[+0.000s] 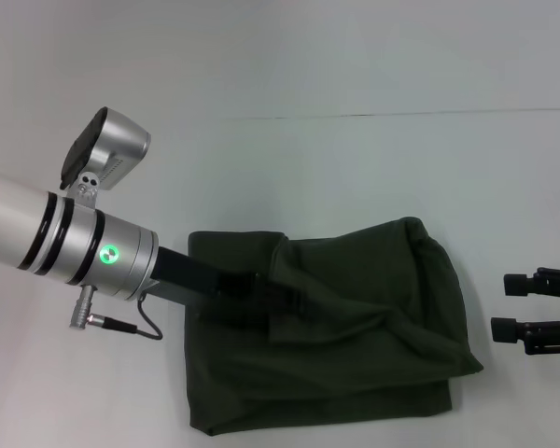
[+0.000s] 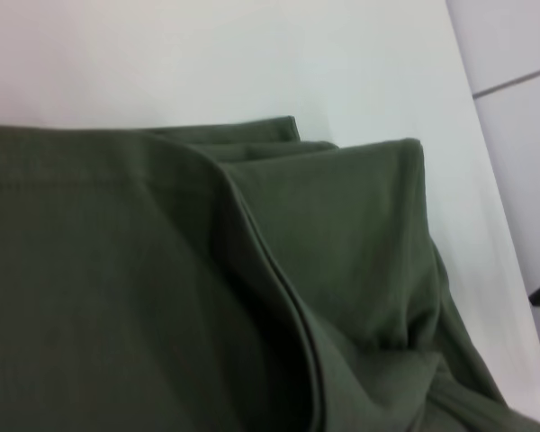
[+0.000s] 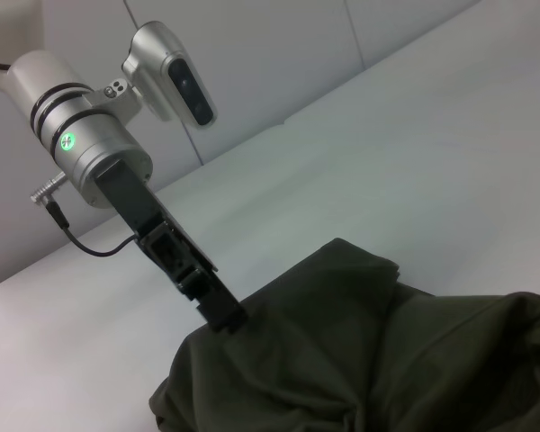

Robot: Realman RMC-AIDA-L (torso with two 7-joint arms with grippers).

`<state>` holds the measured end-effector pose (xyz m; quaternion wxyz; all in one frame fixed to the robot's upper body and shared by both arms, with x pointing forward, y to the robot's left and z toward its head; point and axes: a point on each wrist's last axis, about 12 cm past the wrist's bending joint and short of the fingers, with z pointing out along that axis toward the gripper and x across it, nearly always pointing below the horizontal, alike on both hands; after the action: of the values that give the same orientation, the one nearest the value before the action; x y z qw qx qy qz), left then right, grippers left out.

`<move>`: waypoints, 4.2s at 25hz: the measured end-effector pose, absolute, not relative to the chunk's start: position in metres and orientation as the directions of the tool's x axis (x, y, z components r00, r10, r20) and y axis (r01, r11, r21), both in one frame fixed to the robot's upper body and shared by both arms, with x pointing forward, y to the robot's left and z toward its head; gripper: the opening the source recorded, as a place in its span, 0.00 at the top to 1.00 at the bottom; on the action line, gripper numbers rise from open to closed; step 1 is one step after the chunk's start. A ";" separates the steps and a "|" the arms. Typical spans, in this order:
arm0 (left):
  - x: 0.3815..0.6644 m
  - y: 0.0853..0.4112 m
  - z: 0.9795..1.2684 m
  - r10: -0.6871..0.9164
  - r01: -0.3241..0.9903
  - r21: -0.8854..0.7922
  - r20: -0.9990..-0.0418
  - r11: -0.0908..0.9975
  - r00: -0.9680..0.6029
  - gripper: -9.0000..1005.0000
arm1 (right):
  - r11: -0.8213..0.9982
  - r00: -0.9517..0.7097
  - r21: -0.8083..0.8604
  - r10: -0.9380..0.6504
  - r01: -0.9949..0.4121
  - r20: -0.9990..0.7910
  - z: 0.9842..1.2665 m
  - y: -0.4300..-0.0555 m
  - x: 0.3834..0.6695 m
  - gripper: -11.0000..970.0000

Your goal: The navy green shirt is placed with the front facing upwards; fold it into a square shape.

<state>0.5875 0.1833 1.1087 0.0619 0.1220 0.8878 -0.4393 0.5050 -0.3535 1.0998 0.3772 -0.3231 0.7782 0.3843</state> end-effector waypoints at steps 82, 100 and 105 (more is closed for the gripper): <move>0.532 0.252 1.087 -0.192 0.578 -0.759 -0.642 0.301 -0.743 0.22 | 0.386 -0.198 0.056 -0.338 -0.921 -0.920 1.101 -0.254 0.573 0.04; 0.534 0.251 1.088 -0.185 0.592 -0.745 -0.657 0.308 -0.731 0.23 | 0.582 -0.346 0.039 -0.425 -0.812 -0.836 1.057 -0.289 0.558 0.04; 0.534 0.251 1.088 -0.185 0.592 -0.744 -0.658 0.309 -0.730 0.23 | 0.611 -0.363 0.033 -0.426 -0.791 -0.829 1.052 -0.294 0.557 0.04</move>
<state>0.5345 0.2506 1.0879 0.3401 0.1388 0.7341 -0.5712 0.5568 -0.2942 1.0524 0.4149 -0.3825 0.7957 0.2199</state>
